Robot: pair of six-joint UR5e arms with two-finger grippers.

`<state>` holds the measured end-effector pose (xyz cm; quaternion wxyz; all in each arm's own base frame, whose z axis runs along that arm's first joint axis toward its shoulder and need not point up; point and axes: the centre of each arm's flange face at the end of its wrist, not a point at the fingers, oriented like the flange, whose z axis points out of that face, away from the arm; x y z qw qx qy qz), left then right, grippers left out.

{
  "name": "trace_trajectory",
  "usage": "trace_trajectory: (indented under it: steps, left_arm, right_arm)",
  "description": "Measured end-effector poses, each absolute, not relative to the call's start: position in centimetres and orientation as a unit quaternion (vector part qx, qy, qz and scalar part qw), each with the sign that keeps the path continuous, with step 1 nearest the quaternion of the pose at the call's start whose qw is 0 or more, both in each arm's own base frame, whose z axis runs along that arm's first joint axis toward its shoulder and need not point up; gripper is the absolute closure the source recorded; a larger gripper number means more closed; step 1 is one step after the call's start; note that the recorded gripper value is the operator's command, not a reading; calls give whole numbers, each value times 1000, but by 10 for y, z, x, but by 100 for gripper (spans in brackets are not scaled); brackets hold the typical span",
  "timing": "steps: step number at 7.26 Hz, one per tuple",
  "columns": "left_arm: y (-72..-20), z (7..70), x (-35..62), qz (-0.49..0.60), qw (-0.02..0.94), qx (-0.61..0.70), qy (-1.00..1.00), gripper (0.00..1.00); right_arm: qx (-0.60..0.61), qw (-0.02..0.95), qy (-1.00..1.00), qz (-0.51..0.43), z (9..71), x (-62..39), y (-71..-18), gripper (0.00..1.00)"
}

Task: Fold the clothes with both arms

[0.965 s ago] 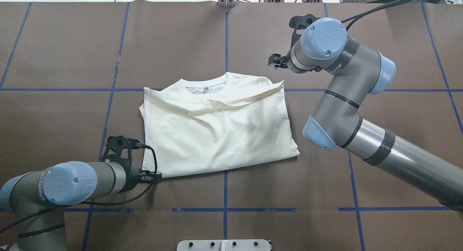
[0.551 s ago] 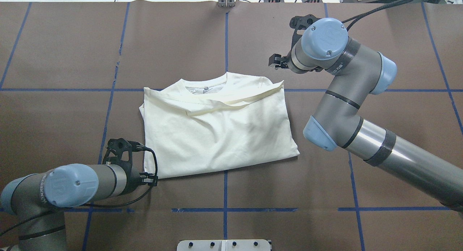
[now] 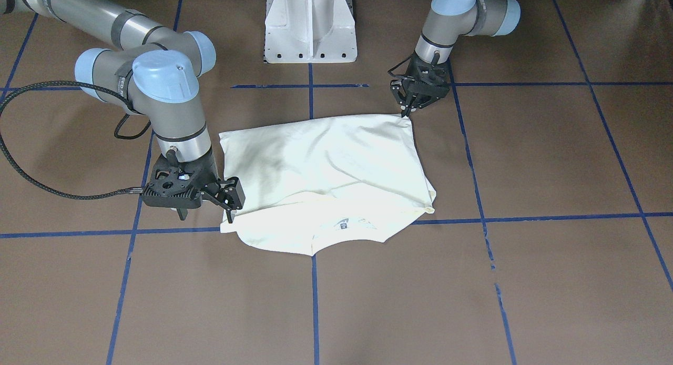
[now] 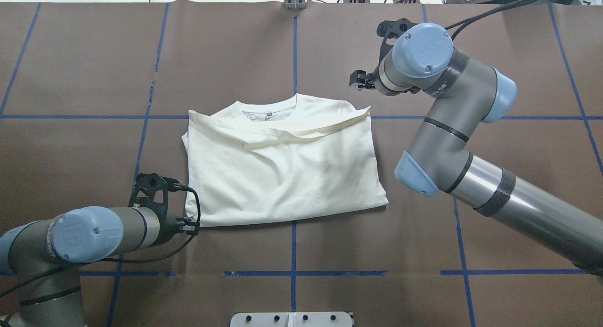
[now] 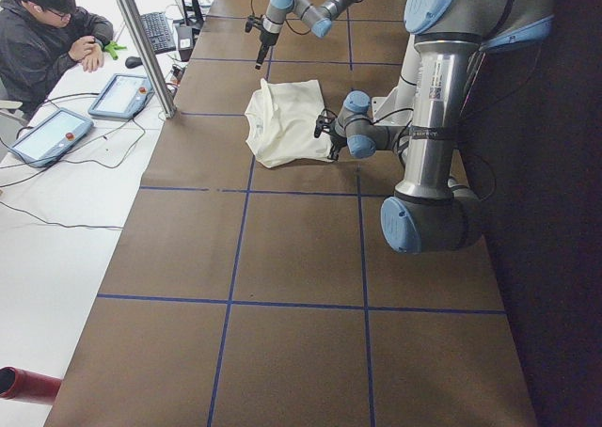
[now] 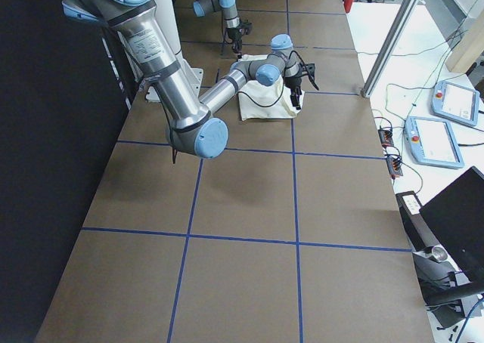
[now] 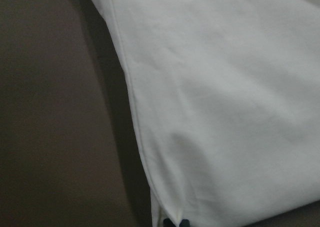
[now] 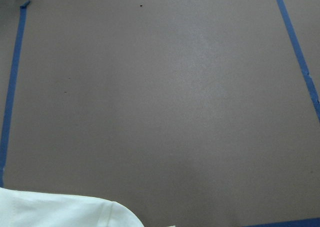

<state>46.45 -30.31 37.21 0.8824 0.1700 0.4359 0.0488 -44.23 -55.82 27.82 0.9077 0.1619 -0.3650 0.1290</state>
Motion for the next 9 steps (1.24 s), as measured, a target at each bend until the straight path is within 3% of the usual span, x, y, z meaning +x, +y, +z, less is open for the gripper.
trace_trajectory:
  steps: [2,5,7,9]
  left_arm:
    - [-372,387,429,84,887,237,388,100]
    - [-518,406,403,85,903,294,303,100]
    - [-633,393,423,63,911,305,270,100]
    - [-711,376,456,37,906,330,264,100]
  right_arm:
    - [163,908,-364,130,278,-442,-558,0]
    - [163,908,-364,131,278,-443,-558,0]
    - [162,907,-366,132,277,-444,-558,0]
    - [161,906,-368,133,275,-445,-557,0]
